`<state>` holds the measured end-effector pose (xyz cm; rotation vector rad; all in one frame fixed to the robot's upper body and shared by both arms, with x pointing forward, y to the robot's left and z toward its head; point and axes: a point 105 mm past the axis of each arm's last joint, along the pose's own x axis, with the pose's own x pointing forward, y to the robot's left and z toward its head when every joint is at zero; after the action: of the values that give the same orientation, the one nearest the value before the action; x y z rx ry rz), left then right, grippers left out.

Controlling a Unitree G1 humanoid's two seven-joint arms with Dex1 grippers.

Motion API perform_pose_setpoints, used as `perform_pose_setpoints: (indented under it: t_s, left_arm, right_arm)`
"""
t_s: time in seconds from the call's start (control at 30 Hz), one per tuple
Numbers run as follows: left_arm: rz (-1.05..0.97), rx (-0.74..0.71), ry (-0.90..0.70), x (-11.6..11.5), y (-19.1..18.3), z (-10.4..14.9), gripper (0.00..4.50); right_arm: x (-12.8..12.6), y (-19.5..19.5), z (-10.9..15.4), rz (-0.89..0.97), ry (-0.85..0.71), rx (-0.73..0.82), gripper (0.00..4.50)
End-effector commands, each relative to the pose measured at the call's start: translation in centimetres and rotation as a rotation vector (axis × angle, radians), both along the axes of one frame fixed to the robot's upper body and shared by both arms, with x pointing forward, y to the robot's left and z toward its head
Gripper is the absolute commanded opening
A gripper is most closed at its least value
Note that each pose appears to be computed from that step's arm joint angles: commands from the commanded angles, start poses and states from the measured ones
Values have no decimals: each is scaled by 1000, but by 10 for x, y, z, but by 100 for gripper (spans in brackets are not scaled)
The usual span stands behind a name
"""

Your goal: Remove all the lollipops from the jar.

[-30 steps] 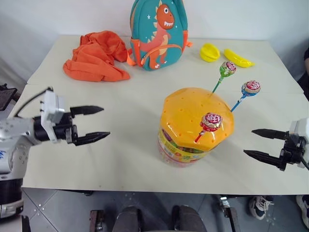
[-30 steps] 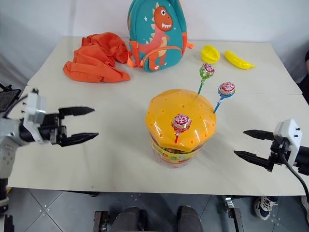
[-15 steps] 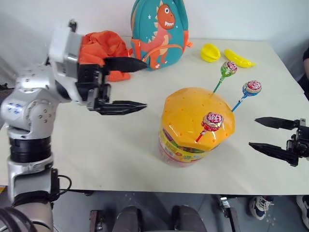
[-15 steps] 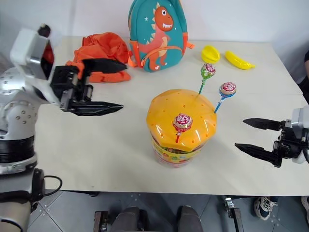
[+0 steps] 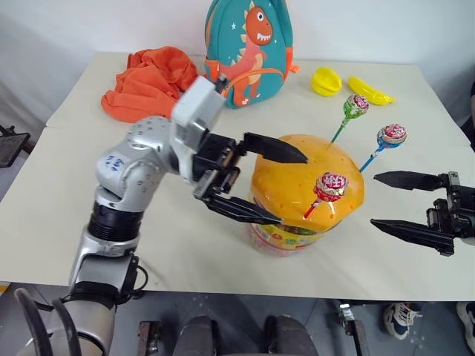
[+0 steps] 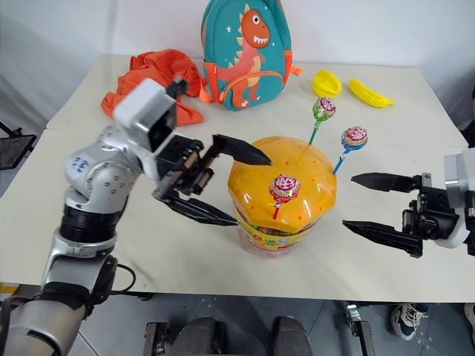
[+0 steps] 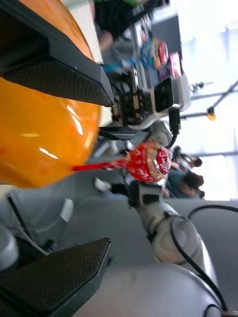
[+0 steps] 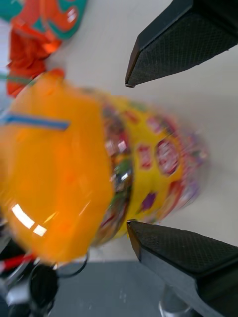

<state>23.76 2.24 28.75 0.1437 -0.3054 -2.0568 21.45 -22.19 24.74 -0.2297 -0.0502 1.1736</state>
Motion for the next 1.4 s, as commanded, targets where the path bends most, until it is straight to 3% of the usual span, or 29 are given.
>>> perform_pose_setpoints:
  t_s: [0.03, 0.37, 0.5, 0.87, 0.9, 1.3, 1.4]
  left_arm:
    - [-14, 2, -35, -9, -6, 4, 450]
    - [-41, 40, -6, -13, -22, -10, 450]
    - [-17, 5, 4, -9, -27, -6, 366]
    - [9, -47, -9, 1, -32, 12, 18]
    - [15, -56, -8, 3, -32, 16, 3]
    - [97, -222, -71, 16, -21, 75, 3]
    - [347, -207, -76, 48, -7, 91, 3]
  right_arm:
    - [-15, -2, 14, -4, -52, 23, 448]
    - [-35, -5, 23, -89, -88, 32, 448]
    - [-32, -2, 25, -119, -118, 52, 450]
    - [-30, -6, 26, -184, -150, 77, 450]
    - [-31, -7, 25, -186, -142, 80, 450]
    - [-37, -12, 19, -216, -126, 45, 450]
    - [-36, -10, 19, -207, -115, 38, 450]
